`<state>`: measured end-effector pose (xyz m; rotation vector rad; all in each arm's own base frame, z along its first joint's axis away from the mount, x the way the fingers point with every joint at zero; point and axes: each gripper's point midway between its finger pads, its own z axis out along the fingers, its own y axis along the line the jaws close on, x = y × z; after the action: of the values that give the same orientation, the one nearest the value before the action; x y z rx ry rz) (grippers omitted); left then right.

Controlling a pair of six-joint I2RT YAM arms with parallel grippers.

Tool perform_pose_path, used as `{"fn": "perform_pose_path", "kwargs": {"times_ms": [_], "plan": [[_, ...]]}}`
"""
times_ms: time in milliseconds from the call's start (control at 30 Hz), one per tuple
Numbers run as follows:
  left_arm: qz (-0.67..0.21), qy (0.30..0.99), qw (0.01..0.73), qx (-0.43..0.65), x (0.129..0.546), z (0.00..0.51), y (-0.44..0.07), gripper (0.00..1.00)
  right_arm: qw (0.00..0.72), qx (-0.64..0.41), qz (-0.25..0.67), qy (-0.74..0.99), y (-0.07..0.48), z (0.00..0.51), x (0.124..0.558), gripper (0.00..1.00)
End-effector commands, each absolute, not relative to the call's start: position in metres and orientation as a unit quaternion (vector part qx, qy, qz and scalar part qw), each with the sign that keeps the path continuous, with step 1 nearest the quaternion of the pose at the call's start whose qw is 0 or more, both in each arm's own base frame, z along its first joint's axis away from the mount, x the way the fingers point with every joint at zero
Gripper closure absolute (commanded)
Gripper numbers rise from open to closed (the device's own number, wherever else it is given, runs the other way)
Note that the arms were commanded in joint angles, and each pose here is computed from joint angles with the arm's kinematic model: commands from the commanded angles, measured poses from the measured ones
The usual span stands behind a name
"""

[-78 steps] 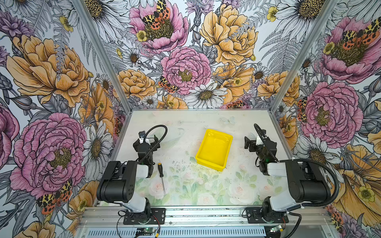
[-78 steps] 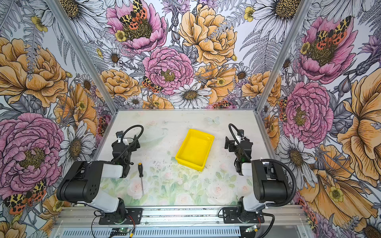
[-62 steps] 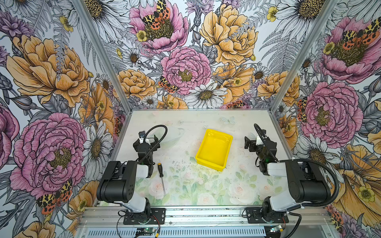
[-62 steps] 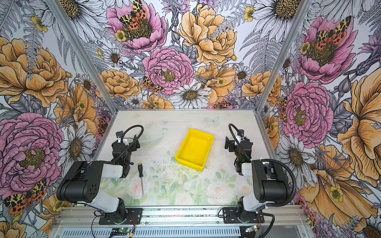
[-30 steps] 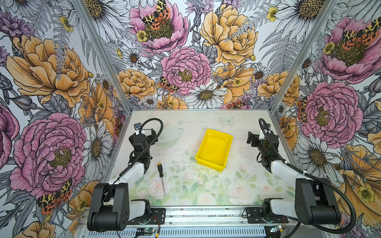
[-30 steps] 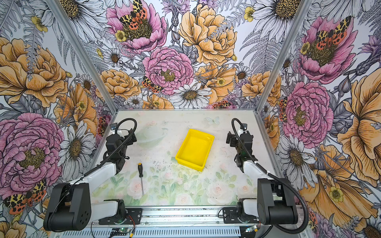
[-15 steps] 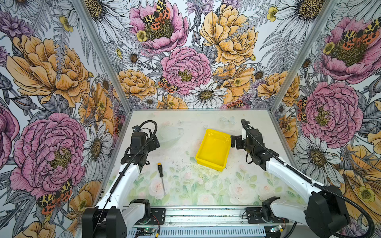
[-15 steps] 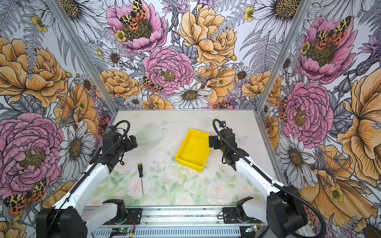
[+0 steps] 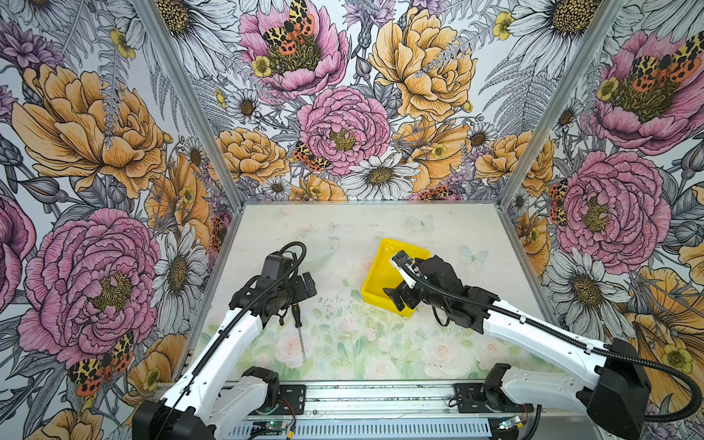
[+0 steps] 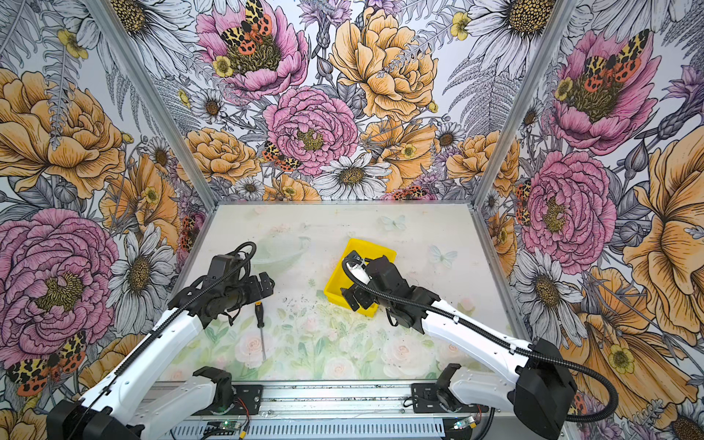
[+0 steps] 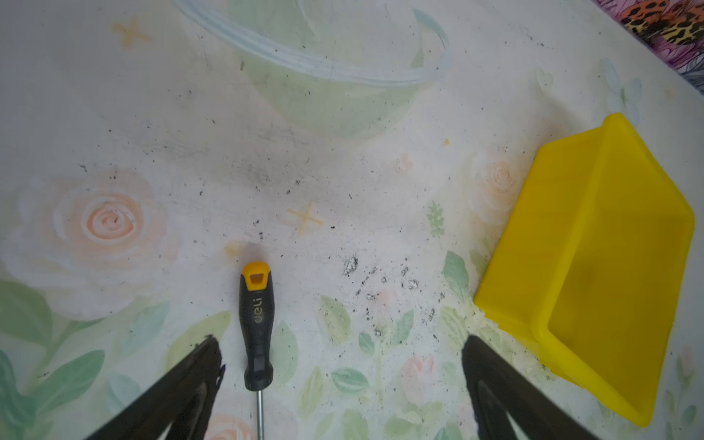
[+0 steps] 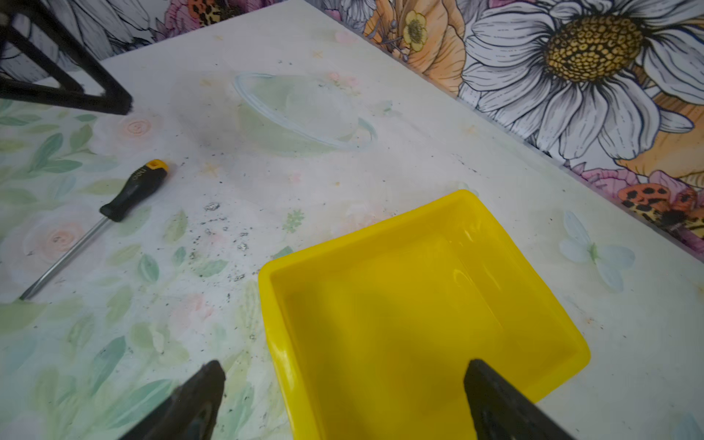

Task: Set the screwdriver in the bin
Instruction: 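Lower the left gripper and close it on the screwdriver's black handle, then lift the screwdriver with the left gripper and carry it over the yellow bin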

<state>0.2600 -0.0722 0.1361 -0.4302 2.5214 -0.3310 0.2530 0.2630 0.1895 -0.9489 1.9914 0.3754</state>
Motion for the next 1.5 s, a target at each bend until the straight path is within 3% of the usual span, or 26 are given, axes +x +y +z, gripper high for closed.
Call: {"fn": "perform_pose_path", "kwargs": {"times_ms": [0, 333, 533, 867, 1233, 1467], "plan": [[-0.095, 0.949, 0.231, -0.192, 0.245, 0.110, -0.068, 0.01, 0.430, -0.422, 0.182, 0.777, 0.279, 0.198, 0.230, 0.01], [-0.076, 0.959, 0.182, -0.205, 0.244, 0.068, -0.066, 0.03, 0.397, -0.523, 0.241, 0.715, 0.323, 0.198, 0.171, 0.00], [-0.063, 0.962, 0.166, -0.207, 0.244, 0.050, -0.060, 0.08, 0.381, -0.549, 0.258, 0.698, 0.340, 0.198, 0.157, 0.01], [-0.047, 0.965, 0.141, -0.217, 0.245, 0.026, -0.050, 0.29, 0.386, -0.541, 0.247, 0.706, 0.344, 0.199, 0.163, 0.01], [-0.025, 0.967, 0.126, -0.220, 0.243, 0.016, -0.046, 0.67, 0.414, -0.518, 0.224, 0.714, 0.329, 0.206, 0.170, 0.00], [-0.025, 0.967, 0.127, -0.217, 0.242, 0.016, -0.049, 0.85, 0.432, -0.493, 0.221, 0.722, 0.322, 0.215, 0.175, 0.01]]}}
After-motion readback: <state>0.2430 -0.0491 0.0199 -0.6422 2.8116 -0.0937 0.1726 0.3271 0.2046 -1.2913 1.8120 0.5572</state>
